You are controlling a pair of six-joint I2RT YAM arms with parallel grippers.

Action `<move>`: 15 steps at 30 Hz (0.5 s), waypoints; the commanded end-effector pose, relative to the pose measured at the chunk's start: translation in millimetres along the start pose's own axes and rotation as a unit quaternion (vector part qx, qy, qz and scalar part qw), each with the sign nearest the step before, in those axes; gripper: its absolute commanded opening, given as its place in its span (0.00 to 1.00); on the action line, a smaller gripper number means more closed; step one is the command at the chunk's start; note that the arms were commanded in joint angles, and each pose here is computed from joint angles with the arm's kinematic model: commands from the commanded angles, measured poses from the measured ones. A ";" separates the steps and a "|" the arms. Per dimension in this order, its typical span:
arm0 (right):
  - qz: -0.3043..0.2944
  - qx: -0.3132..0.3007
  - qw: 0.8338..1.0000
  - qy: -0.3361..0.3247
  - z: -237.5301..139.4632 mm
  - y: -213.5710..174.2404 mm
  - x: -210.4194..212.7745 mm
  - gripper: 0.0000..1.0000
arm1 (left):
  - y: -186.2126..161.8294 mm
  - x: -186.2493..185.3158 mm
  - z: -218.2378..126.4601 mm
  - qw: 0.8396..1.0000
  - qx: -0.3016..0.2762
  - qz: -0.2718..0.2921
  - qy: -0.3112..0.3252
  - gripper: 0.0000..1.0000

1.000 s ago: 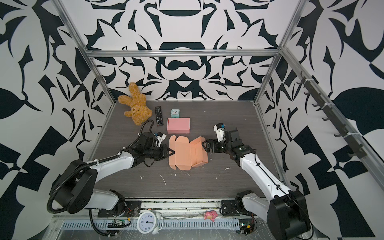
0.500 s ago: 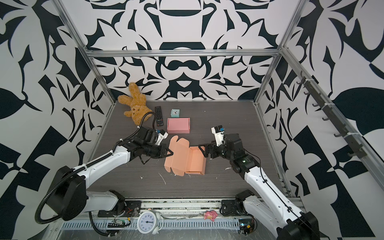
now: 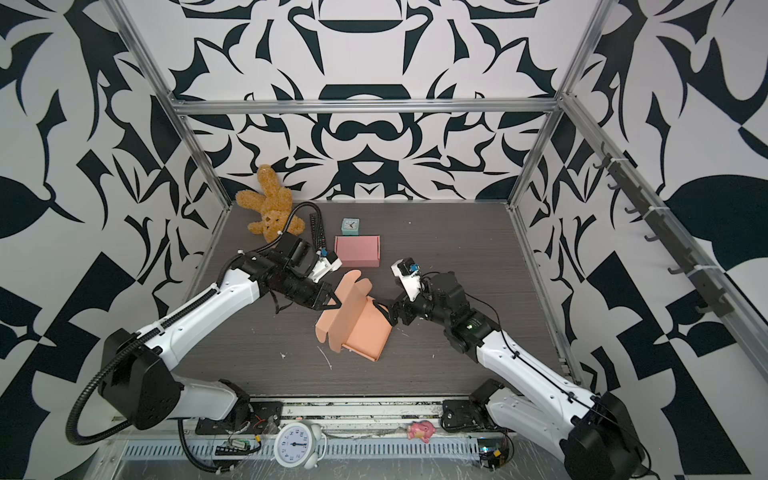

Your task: Fold the paper box

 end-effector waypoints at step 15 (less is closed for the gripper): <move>-0.160 -0.044 0.981 0.099 34.9 1.8 -29.7 0.94 | 2.2 -6.6 -6.8 0.999 0.029 0.028 0.009 0.05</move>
Point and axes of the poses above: each gripper's point midway between its finger pads, its own z axis out along the fingers, its own x axis along the line the jaws close on, y = z × x, the point moved 9 cm from there along -z, back along the fingers, and after that the axes turned 7 degrees about -z, right-handed, at the moved point
